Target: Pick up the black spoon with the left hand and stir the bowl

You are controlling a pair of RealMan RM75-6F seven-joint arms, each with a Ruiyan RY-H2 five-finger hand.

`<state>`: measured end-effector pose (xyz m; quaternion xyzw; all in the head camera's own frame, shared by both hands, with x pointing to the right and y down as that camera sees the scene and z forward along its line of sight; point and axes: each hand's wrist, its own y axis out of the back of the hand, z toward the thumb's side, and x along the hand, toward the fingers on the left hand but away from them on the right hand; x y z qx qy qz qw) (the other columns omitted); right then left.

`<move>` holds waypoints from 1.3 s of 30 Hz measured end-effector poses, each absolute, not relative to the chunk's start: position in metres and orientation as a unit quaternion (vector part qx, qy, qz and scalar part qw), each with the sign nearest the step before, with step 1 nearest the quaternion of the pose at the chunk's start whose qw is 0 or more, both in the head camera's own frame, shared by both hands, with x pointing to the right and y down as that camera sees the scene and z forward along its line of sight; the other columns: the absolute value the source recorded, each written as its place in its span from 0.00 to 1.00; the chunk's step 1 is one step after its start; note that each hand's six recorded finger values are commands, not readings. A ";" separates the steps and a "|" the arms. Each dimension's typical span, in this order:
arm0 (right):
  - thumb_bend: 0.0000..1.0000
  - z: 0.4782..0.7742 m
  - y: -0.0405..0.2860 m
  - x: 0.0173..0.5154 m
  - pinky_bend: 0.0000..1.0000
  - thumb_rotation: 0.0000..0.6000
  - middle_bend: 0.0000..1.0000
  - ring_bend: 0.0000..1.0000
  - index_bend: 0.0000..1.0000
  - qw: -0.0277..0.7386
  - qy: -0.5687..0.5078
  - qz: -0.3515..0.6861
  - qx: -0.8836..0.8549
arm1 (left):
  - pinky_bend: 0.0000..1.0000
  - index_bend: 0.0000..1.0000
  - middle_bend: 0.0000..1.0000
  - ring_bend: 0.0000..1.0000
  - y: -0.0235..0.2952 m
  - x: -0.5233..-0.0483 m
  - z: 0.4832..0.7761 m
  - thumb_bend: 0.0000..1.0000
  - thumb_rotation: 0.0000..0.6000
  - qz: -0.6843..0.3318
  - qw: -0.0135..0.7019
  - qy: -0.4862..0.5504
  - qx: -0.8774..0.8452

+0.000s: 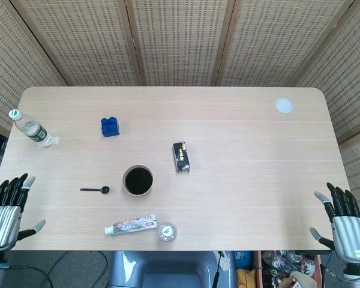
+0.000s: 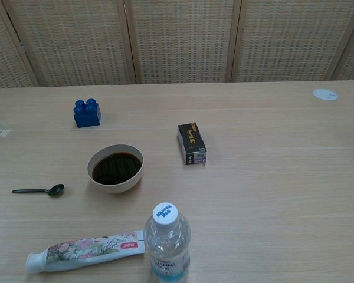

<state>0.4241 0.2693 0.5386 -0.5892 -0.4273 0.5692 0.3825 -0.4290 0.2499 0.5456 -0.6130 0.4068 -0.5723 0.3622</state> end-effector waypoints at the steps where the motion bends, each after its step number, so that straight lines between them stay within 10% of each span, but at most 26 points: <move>1: 0.20 0.539 0.269 0.424 0.00 1.00 0.11 0.00 0.22 0.383 -0.427 0.569 -0.589 | 0.00 0.00 0.00 0.00 0.250 -0.429 0.545 0.14 1.00 -0.572 0.362 0.407 -0.613; 32: 0.20 0.539 0.271 0.428 0.00 1.00 0.11 0.00 0.22 0.380 -0.429 0.572 -0.587 | 0.00 0.00 0.00 0.00 0.241 -0.433 0.561 0.14 1.00 -0.588 0.354 0.388 -0.615; 39: 0.20 0.539 0.271 0.429 0.00 1.00 0.11 0.00 0.22 0.379 -0.428 0.574 -0.586 | 0.39 0.02 0.19 0.17 0.229 -0.431 0.577 0.14 1.00 -0.598 0.361 0.356 -0.621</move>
